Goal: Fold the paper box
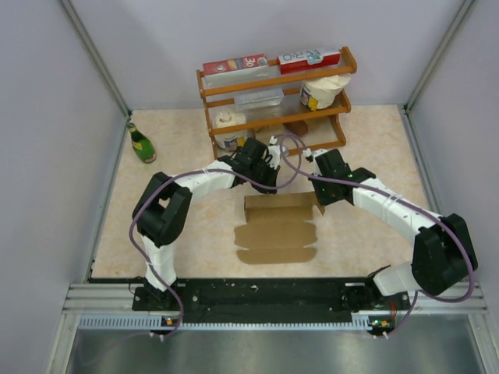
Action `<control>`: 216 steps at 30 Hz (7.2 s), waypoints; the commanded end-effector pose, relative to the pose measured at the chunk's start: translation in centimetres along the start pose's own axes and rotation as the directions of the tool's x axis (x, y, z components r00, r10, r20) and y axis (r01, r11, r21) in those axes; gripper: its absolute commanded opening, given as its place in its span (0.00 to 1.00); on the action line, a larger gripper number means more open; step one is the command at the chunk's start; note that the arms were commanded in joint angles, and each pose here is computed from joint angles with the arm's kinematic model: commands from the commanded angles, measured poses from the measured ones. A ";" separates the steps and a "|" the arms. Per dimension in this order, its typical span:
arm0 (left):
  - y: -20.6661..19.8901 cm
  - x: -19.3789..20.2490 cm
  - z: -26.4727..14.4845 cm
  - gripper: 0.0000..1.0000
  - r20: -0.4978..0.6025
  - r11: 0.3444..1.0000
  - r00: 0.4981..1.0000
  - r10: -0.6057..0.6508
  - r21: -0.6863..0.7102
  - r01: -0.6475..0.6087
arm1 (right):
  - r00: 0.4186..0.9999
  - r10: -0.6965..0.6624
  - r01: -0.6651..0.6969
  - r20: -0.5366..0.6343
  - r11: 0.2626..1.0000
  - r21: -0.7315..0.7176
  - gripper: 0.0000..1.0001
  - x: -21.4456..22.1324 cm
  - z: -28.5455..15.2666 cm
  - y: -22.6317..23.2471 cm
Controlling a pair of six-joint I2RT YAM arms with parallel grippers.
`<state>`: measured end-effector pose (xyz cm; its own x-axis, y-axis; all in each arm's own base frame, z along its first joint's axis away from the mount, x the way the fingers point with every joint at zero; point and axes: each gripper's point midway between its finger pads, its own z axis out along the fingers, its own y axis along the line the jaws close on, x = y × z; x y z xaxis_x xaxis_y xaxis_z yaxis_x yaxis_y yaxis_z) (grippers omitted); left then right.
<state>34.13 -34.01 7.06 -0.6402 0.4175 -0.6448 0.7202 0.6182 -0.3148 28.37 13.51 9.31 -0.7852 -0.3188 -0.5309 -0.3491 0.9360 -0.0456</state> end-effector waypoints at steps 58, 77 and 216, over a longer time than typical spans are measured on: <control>-0.9 -5.7 -15.1 0.59 0.402 0.977 0.914 0.046 -0.209 0.042 | 0.892 0.270 -0.154 0.363 0.936 -0.318 0.43 -3.6 -9.2 3.5; -3.3 -7.0 -15.1 0.60 0.414 0.993 0.906 0.087 -0.112 -0.044 | 0.852 0.437 -0.294 0.289 0.855 -0.427 0.44 -1.2 -6.4 3.8; -3.6 -1.6 -10.4 0.00 0.149 0.961 0.974 0.171 -0.245 -0.131 | 0.728 0.421 -0.353 0.541 0.907 -0.230 0.00 -5.2 -5.7 -3.1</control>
<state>29.08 -29.65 14.73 -0.4973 0.4506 -0.7414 0.7128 0.6994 -0.0530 29.59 12.01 14.15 -0.5494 0.2381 -0.8009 -0.1262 0.9239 0.3612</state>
